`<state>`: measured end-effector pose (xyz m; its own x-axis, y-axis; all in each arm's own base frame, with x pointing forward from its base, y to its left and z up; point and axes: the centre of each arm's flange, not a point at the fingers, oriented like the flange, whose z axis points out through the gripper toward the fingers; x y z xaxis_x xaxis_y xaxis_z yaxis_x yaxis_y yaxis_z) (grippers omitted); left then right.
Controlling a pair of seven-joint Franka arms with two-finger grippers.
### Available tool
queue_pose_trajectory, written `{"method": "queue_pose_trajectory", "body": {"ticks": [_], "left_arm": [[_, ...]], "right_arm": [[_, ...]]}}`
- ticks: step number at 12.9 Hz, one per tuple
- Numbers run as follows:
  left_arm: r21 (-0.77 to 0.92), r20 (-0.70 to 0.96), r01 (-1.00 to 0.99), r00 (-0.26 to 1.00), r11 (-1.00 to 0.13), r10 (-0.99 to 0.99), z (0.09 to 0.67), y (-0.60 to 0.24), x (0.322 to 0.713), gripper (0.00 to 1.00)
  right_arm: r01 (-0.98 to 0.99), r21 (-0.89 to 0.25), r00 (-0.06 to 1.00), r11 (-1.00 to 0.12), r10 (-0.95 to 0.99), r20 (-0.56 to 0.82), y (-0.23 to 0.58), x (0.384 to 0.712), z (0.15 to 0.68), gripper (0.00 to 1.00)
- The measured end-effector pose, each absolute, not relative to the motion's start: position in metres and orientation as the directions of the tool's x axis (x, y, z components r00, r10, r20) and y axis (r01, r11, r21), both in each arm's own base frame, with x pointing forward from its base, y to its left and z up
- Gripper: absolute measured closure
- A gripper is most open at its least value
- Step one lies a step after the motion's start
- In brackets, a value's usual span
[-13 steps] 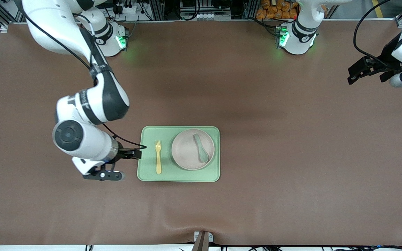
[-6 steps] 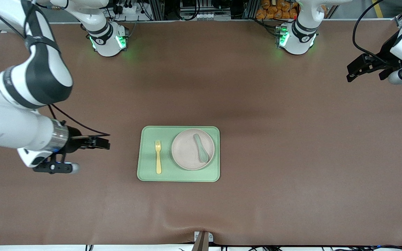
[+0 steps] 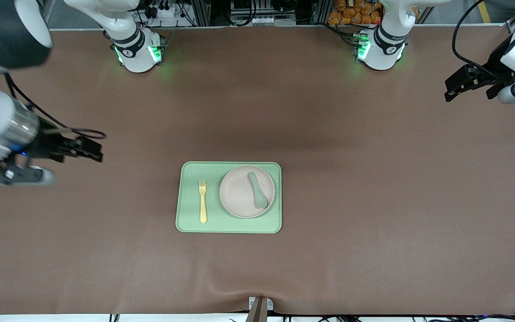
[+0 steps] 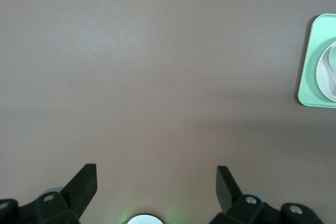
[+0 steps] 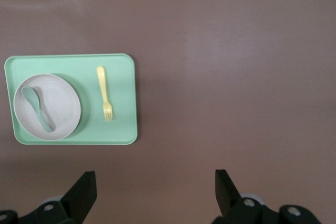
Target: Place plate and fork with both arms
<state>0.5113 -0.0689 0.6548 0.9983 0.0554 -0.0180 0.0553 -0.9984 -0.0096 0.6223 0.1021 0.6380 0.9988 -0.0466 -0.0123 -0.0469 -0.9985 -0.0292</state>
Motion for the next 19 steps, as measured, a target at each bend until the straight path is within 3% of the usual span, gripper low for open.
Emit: {"method": "queue_pose_trajectory", "body": {"ticks": [3, 12, 19], "left_arm": [[-0.010, -0.017, 0.052, 0.998, -0.999, 0.052, 0.656, -0.071, 0.508, 0.00], [-0.013, -0.025, 0.044, 0.999, -0.999, 0.044, 0.653, -0.075, 0.507, 0.00], [-0.015, -0.031, 0.036, 0.999, -0.999, 0.037, 0.650, -0.079, 0.506, 0.00]], "right_arm": [[-0.073, 0.002, 0.997, -0.997, -0.073, 0.023, 0.089, 0.592, 0.673, 0.00], [0.022, 0.035, 0.999, -0.999, 0.023, 0.037, 0.059, 0.529, 0.668, 0.00], [0.024, 0.029, 0.996, -0.999, 0.026, 0.091, 0.052, 0.545, 0.679, 0.00]]}}
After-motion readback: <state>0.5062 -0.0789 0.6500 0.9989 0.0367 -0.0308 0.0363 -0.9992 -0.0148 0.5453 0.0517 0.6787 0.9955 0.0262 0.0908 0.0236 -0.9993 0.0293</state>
